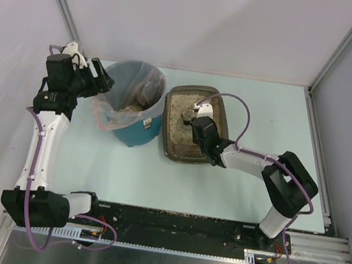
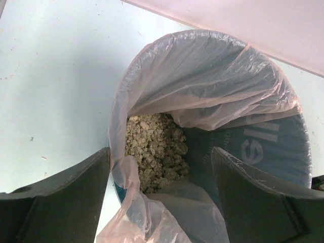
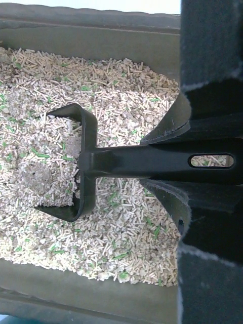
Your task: Clean the litter box
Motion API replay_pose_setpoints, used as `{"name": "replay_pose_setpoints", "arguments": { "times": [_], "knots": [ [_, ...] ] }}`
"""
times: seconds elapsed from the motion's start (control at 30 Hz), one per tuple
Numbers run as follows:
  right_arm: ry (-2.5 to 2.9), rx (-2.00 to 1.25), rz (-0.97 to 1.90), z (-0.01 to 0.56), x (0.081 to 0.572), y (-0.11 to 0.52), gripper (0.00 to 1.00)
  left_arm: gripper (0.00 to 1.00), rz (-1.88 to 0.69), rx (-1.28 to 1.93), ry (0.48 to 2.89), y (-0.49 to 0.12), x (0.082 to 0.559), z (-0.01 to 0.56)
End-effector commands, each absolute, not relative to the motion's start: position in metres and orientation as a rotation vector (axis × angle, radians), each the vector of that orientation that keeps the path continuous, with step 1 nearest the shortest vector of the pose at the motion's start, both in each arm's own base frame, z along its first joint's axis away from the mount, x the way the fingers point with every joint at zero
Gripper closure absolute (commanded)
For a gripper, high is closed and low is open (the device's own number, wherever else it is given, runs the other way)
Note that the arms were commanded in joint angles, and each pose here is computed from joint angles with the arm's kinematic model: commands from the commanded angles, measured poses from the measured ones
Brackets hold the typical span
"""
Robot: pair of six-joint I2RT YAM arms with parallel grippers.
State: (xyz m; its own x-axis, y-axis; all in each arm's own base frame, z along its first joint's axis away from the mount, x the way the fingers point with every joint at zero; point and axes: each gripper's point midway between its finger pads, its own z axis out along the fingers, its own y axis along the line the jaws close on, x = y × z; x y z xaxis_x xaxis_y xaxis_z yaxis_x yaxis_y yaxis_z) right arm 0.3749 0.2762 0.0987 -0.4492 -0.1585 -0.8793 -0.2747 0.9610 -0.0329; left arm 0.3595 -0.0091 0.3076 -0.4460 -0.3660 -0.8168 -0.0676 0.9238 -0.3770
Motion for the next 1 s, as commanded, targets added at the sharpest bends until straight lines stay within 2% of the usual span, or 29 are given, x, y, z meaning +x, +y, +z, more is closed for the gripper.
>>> {"name": "replay_pose_setpoints", "arguments": {
  "times": [0.0,0.63,0.77,0.97],
  "knots": [
    [1.901,-0.227,0.183,0.142,0.377,0.281,1.0,0.17,-0.422,-0.277,1.963,-0.02,0.356,0.325],
    [1.695,-0.183,0.221,0.196,0.337,0.271,1.0,0.18,-0.423,-0.248,1.985,-0.026,0.364,0.32],
    [1.679,-0.134,0.238,0.201,0.325,0.259,1.0,0.15,-0.433,-0.248,1.993,-0.027,0.363,0.317],
    [1.649,-0.251,0.216,0.205,0.301,0.275,1.0,0.16,-0.448,-0.246,2.0,-0.029,0.364,0.316]
  ]
}}
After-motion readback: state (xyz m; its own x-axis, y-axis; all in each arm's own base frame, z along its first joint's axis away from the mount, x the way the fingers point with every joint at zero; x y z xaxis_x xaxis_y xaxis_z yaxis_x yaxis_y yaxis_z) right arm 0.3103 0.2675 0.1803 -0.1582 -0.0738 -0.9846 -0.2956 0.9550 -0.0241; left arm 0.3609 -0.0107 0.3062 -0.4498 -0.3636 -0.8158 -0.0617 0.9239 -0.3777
